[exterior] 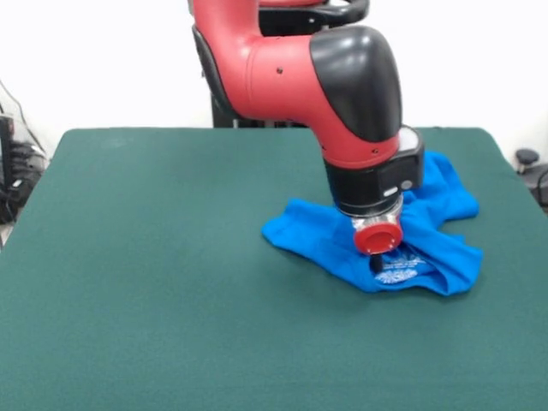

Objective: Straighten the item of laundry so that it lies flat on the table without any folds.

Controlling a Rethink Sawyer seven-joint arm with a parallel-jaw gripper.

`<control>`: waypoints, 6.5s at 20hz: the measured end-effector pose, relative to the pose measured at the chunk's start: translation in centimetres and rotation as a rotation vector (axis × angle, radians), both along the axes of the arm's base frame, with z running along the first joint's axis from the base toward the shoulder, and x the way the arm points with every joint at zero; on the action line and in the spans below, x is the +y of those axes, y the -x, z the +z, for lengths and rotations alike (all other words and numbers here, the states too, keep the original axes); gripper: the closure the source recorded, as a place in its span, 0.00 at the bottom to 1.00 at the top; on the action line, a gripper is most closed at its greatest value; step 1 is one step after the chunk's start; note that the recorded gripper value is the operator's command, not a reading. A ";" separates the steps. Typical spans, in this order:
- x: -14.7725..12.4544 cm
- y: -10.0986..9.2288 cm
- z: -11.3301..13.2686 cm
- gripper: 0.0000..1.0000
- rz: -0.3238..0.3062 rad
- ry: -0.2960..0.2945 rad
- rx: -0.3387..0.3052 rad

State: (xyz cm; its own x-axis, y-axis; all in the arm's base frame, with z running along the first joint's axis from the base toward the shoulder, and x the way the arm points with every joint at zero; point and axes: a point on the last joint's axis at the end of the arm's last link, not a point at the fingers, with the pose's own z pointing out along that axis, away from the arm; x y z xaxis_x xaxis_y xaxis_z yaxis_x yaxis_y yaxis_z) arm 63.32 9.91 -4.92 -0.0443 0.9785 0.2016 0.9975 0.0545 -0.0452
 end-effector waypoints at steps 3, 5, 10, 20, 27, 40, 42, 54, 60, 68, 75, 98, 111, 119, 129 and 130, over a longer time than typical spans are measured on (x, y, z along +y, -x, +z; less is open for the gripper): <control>-2.1 0.3 0.2 1.00 0.005 0.033 -0.002; -3.6 0.4 0.4 1.00 0.005 0.050 -0.005; -11.2 0.9 2.1 1.00 -0.021 0.124 -0.020; -19.4 4.9 7.0 1.00 -0.070 0.233 -0.034; -21.1 8.3 8.4 1.00 -0.092 0.241 -0.008; -9.6 9.2 18.5 1.00 0.116 0.337 0.069; -7.1 9.3 20.3 1.00 0.136 0.330 0.085; 4.4 7.7 26.6 1.00 0.034 0.225 0.012; 8.2 8.1 29.1 1.00 -0.005 0.160 -0.027; 8.9 9.8 33.7 1.00 -0.047 0.092 -0.084; 8.7 11.3 37.8 1.00 -0.048 0.054 -0.103; -13.2 13.8 31.2 1.00 -0.225 -0.267 0.321; -12.5 13.3 21.1 1.00 0.030 -0.538 0.362; -9.5 13.4 19.6 1.00 0.074 -0.641 0.402; -12.6 14.5 9.1 1.00 0.270 -0.339 0.333; -13.0 14.4 8.4 1.00 0.295 -0.299 0.311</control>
